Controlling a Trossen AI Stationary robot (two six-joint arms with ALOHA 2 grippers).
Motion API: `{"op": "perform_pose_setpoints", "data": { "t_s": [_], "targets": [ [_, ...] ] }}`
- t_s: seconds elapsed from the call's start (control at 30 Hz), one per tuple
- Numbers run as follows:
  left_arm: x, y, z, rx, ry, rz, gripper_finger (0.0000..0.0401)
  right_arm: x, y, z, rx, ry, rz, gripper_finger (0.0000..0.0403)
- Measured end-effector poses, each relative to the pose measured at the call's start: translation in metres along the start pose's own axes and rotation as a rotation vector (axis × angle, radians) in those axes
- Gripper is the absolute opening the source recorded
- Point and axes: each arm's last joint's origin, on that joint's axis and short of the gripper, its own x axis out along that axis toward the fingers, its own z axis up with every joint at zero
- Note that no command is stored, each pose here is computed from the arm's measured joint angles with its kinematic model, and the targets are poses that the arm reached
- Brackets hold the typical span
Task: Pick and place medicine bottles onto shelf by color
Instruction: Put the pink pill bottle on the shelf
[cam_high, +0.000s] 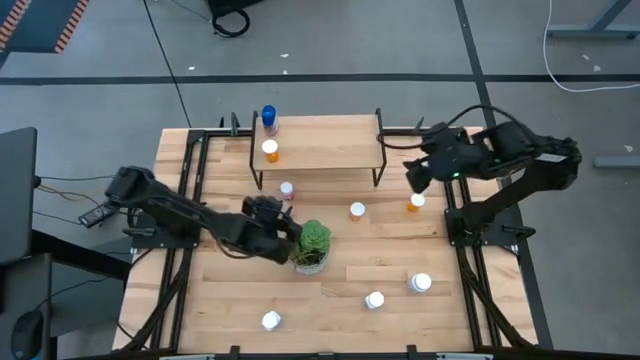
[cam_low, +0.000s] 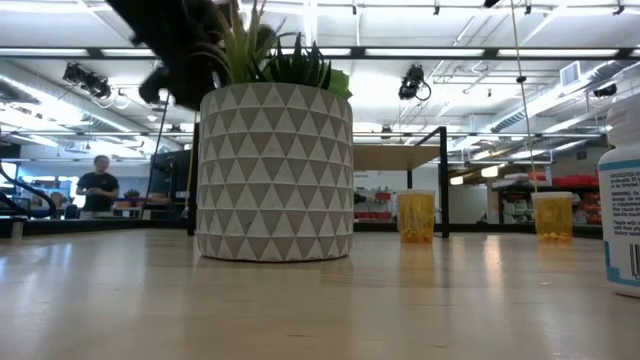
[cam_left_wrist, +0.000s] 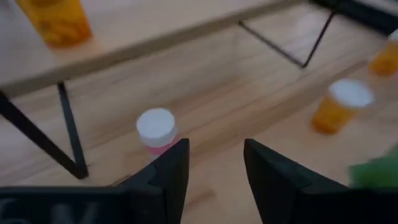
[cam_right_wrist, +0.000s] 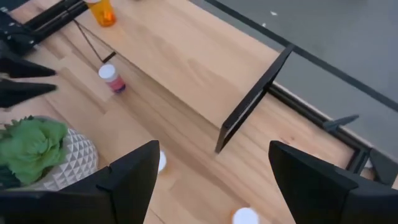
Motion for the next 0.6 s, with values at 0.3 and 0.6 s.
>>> {"op": "perform_pose_setpoints", "data": {
  "t_s": [0.3, 0.6],
  "targets": [
    [0.011, 0.002, 0.0, -0.205, 0.075, 0.022, 0.0214, -0.023, -0.036, -0.001, 0.045, -0.063, 0.043, 0.031],
    [0.05, 0.016, 0.02, -0.387, 0.308, 0.055, 0.0244, -0.025, -0.05, 0.002, 0.107, -0.103, -0.009, 0.031]
  ]
}}
